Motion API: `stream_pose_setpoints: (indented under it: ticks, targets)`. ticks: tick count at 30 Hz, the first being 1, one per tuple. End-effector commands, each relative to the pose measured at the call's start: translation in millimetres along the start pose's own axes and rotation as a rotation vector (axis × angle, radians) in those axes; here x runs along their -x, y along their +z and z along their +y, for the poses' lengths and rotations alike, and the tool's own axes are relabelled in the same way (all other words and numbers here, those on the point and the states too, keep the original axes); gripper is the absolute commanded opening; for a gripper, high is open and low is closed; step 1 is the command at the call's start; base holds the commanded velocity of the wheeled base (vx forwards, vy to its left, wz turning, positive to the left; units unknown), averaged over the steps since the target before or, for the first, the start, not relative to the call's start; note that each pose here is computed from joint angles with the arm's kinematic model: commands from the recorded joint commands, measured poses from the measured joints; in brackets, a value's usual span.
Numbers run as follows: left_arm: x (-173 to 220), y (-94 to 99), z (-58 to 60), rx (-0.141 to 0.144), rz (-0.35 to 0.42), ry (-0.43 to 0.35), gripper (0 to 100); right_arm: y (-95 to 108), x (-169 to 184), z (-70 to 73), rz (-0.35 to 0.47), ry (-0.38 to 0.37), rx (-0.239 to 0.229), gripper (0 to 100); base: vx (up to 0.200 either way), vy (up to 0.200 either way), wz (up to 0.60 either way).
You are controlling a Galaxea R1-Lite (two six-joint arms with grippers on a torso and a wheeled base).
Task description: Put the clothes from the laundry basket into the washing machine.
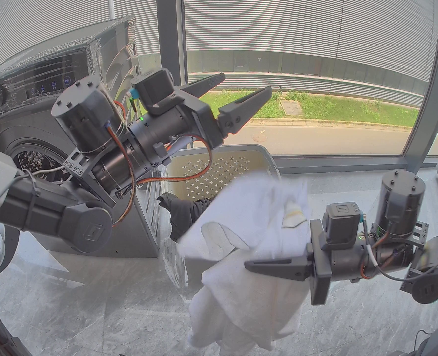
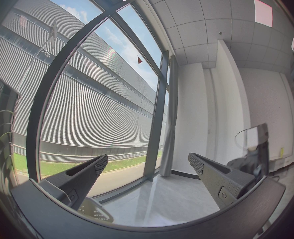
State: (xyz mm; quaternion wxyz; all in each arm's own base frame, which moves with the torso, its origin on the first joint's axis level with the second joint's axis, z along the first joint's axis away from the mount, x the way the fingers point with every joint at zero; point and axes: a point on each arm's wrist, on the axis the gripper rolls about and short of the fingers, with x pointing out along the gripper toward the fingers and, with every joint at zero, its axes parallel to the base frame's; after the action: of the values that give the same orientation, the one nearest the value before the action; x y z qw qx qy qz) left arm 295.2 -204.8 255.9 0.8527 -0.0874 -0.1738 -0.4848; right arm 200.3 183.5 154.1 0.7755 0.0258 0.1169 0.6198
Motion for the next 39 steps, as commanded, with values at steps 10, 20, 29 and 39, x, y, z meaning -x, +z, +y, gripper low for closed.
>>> stream_pose_setpoints:
  ticks: [10, 20, 29, 39]
  targets:
    - [52.4, -36.3, 13.8, -0.057, 0.005, -0.057, 100, 26.2, 48.9, 42.0, -0.131, 0.022, -0.008, 0, 0.0, 0.0, 0.0]
    - [103.1, -36.2, -57.7, -0.028, 0.137, -0.364, 100, 32.0, 52.3, 40.9, -0.153, 0.01, -0.005, 0, 0.0, 0.0, 0.0]
    - [115.6, -52.9, -87.8, 0.049, 0.212, -0.455, 100, 54.2, 48.6, 39.4, -0.213, 0.018, 0.017, 0, 0.0, 0.0, 0.0]
    - [116.8, -85.4, -77.4, 0.093, 0.316, -0.414, 100, 62.7, 48.1, 42.6, -0.238, 0.029, 0.036, 0, 0.0, 0.0, 0.0]
